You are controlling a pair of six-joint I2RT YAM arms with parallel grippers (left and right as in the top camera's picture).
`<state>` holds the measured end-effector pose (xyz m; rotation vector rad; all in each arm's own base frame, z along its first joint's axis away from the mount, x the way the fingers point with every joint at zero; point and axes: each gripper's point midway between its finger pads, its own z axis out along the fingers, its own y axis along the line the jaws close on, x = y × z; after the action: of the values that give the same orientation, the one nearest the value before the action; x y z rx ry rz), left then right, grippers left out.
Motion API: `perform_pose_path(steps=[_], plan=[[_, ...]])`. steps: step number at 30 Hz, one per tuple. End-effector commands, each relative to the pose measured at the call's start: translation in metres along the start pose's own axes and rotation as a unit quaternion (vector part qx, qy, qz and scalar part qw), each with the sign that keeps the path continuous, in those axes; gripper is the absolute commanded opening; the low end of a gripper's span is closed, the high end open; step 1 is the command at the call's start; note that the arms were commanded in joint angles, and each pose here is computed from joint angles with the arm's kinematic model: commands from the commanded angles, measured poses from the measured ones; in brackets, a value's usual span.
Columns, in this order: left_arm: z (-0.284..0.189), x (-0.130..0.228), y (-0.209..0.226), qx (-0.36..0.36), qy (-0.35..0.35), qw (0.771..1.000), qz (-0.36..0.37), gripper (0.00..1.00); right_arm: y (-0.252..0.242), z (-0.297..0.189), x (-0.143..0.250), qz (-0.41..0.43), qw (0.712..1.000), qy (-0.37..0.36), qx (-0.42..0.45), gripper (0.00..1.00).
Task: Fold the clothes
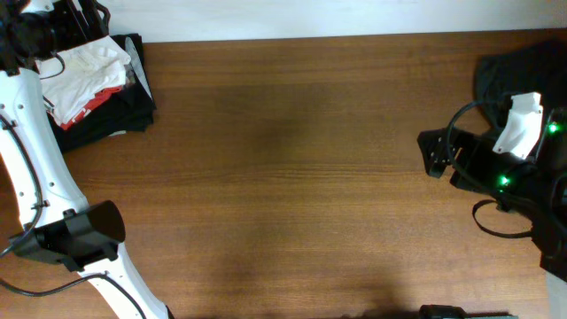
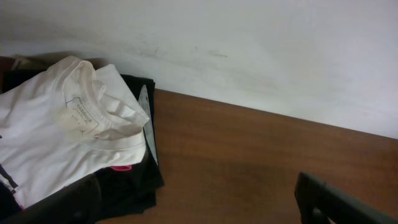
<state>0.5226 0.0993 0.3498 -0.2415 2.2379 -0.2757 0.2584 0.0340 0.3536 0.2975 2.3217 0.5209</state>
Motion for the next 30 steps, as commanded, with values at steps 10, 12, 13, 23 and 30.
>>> perform_pose_path(steps=[10, 12, 13, 23, 30], plan=[[0.001, 0.001, -0.003, 0.008, 0.002, 1.000, -0.001, 0.99, -0.015, -0.023, 0.014, -0.084, 0.988, -0.131, 0.023, 0.99], [0.001, 0.001, -0.003, 0.008, 0.002, 1.000, -0.001, 0.99, -0.022, -0.019, 0.031, -0.101, 0.978, -0.184, 0.009, 0.99], [0.001, 0.001, -0.003, 0.008, 0.002, 1.000, -0.001, 0.99, -0.027, -0.013, 0.040, -0.105, 0.974, -0.200, 0.003, 0.99], [0.001, 0.001, -0.003, 0.008, 0.002, 1.000, -0.001, 0.99, -0.046, 0.054, 0.090, -0.171, 0.917, -0.351, -0.085, 0.99], [0.001, 0.001, -0.003, 0.008, 0.002, 1.000, -0.001, 0.99, -0.056, 0.066, 0.092, -0.182, 0.879, -0.431, -0.098, 0.99]])
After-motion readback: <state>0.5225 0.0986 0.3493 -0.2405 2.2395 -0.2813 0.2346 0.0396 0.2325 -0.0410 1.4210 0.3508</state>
